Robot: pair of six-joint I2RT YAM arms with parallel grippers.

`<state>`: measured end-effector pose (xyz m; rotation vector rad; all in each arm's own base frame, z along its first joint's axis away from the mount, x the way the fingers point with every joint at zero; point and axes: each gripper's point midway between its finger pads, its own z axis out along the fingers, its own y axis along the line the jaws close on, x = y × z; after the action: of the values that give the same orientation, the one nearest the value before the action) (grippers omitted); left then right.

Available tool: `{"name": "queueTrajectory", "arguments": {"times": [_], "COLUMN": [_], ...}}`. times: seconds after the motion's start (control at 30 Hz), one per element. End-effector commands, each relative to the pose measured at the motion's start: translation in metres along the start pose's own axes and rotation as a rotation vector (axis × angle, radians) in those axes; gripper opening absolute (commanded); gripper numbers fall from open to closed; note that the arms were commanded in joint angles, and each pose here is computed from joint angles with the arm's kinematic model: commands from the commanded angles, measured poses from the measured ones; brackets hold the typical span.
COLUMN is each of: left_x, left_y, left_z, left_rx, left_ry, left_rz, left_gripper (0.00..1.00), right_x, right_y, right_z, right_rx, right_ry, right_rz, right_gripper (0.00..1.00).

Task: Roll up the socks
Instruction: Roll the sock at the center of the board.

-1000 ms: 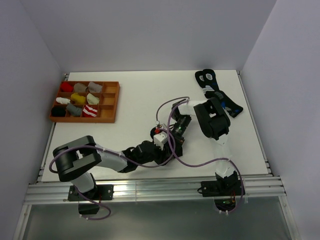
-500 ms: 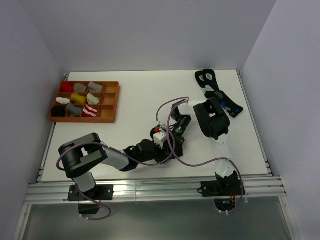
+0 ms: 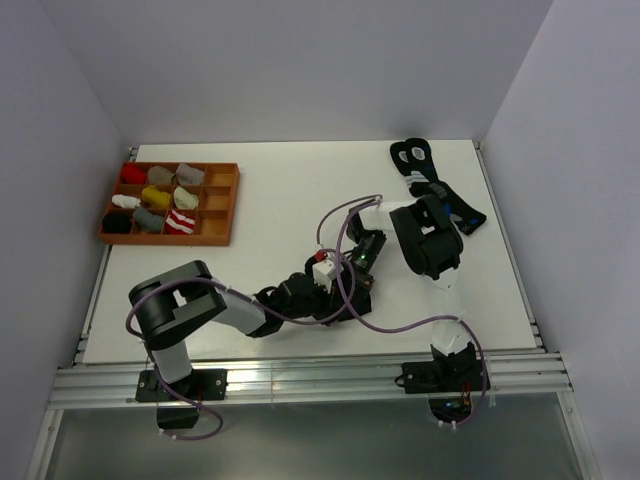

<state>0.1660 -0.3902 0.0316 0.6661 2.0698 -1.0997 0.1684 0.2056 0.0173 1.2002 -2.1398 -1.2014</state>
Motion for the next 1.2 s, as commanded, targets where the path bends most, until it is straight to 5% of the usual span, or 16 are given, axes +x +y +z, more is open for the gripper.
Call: {"name": "queueTrajectory", "arguments": {"times": [0.0, 0.43, 1.17], "left_x": [0.038, 0.074, 0.079], "left_y": [0.01, 0.042, 0.07], "left_z": [0.005, -0.007, -0.04], "left_rx": [-0.035, -0.252, -0.321], "left_ry": [0.158, 0.362, 0.483], "left_rz": [-0.074, -0.243, -0.342], "left_gripper": [0.0, 0.0, 0.0], "right_x": [-0.01, -0.027, -0.021], "right_y": [-0.001, -0.01, -0.036], "right_z": [-0.008, -0.036, -0.101], "right_rx": [0.067, 0.311, 0.605], "right_ry": [-0.059, -0.166, -0.403], "right_rz": [-0.052, -0.077, 0.004], "right_gripper": [0.32, 0.57, 0.64]}}
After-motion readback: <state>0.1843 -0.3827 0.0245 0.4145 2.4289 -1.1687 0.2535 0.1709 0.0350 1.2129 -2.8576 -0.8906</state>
